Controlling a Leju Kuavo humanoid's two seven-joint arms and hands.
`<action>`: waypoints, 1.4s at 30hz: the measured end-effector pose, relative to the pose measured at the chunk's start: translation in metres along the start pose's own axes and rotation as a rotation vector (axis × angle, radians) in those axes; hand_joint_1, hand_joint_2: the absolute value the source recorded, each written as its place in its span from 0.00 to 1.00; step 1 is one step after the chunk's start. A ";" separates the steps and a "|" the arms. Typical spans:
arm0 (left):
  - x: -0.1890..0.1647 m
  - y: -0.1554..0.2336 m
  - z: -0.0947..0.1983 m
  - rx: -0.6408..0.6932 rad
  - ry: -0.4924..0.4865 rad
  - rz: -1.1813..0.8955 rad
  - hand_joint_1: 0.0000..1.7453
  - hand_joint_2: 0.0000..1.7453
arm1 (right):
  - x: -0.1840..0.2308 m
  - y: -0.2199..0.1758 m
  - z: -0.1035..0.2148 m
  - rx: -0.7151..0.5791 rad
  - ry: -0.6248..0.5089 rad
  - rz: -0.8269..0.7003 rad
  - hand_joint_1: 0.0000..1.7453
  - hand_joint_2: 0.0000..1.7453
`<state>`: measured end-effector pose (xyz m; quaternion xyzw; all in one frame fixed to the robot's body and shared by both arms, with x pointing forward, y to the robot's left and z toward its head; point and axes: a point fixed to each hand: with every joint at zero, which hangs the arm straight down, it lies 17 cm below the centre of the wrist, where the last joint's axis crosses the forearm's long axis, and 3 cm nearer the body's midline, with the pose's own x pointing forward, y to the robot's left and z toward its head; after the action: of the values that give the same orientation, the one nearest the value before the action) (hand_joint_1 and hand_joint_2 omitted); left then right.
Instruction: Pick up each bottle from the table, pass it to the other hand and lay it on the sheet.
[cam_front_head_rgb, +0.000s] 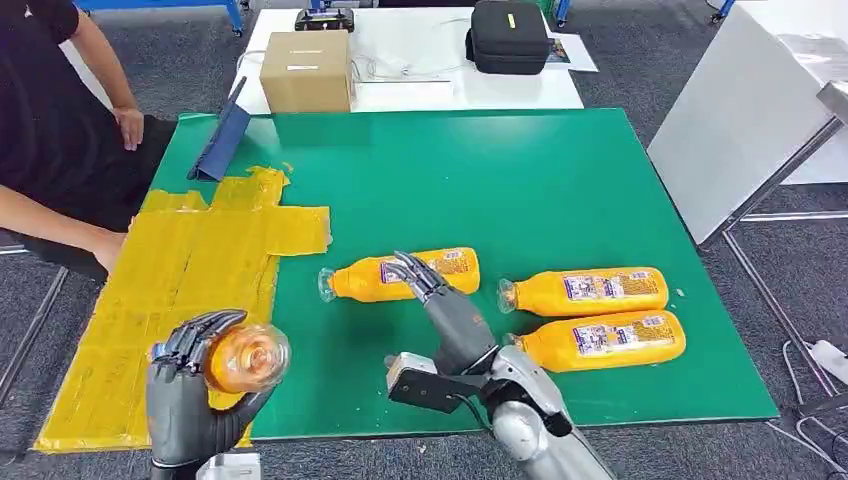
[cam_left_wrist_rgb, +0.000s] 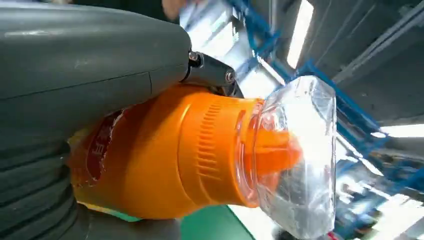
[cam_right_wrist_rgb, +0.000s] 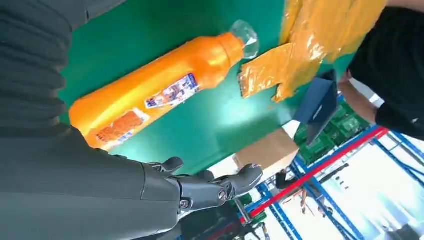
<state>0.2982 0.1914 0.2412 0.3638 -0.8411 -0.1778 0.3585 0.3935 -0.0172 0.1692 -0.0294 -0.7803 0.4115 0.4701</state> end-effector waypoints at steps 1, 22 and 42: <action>-0.004 -0.007 0.002 -0.022 -0.011 -0.116 1.00 1.00 | -0.003 -0.004 -0.001 0.004 0.003 0.001 0.00 1.00; -0.141 -0.162 0.090 -0.616 -0.057 -0.641 1.00 1.00 | -0.028 -0.044 -0.067 0.078 0.023 0.045 0.00 1.00; -0.210 -0.168 0.083 -0.676 0.003 -0.728 0.00 0.00 | -0.047 -0.038 -0.077 0.125 0.067 0.058 0.00 1.00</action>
<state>0.4193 0.2373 -0.0090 0.4975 -0.5544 -0.5537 0.3723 0.4913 -0.0154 0.1784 -0.0364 -0.7358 0.4718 0.4845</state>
